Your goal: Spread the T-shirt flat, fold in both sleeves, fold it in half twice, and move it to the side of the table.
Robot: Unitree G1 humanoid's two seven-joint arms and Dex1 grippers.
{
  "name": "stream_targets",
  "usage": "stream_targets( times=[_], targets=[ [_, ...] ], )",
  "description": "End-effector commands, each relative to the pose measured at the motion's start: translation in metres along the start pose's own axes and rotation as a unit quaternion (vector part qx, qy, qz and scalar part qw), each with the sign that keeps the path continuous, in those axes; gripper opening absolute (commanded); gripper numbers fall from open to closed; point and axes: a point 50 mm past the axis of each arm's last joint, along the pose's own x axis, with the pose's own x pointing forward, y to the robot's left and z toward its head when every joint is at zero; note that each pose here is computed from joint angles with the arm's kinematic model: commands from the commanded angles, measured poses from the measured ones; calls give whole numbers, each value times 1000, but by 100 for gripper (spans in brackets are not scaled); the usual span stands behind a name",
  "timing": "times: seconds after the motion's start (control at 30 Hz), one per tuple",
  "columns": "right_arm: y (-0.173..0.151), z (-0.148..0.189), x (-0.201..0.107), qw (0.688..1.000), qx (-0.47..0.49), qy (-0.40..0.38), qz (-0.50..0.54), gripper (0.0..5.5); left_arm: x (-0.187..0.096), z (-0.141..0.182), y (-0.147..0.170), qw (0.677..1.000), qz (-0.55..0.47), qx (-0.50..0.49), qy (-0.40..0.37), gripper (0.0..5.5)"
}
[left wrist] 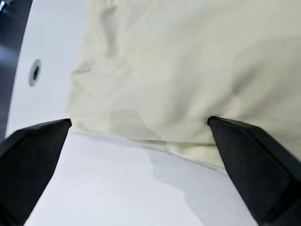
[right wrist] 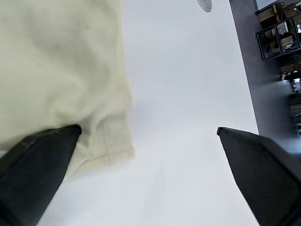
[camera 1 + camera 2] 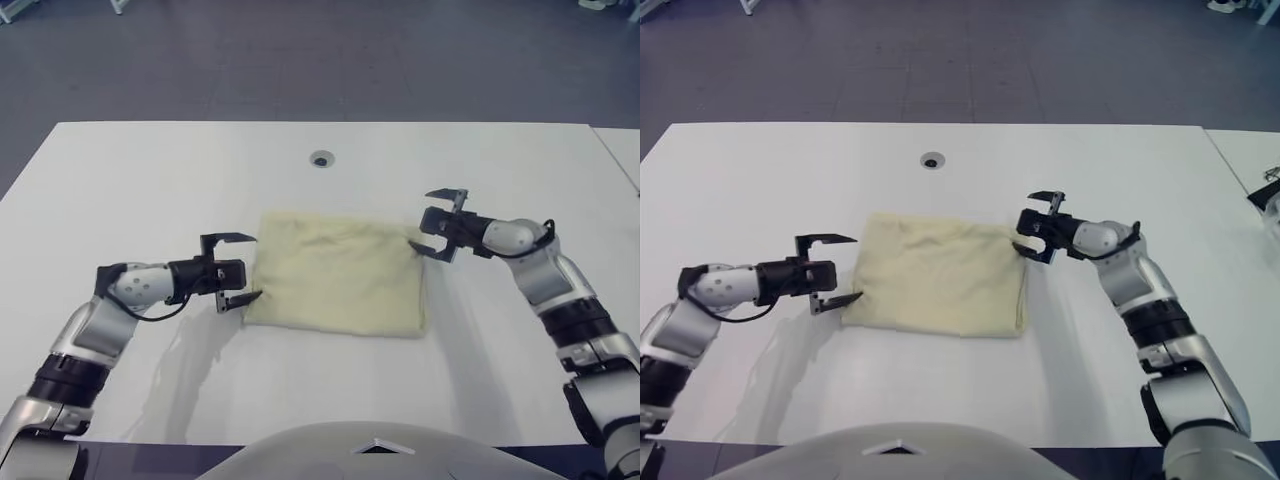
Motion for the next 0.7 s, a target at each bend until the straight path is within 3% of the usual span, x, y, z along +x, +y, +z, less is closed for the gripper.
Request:
stream_targets(
  times=[0.03,0.2,0.37,0.53,0.7],
  targets=[
    [40,-13,-16,996,11,39,78,538,16,-22,-5,995,-72,43,50,540],
    [71,2,-47,994,10,38,104,538,55,-14,60,979,-73,180,55,540],
    [94,41,-73,985,90,-6,144,538,90,19,111,952,-20,294,79,540],
    [61,81,-79,977,164,-88,106,538,111,33,116,941,23,329,78,540],
    [34,81,-93,982,163,-69,72,538,112,36,125,939,69,327,82,540]
  ],
)
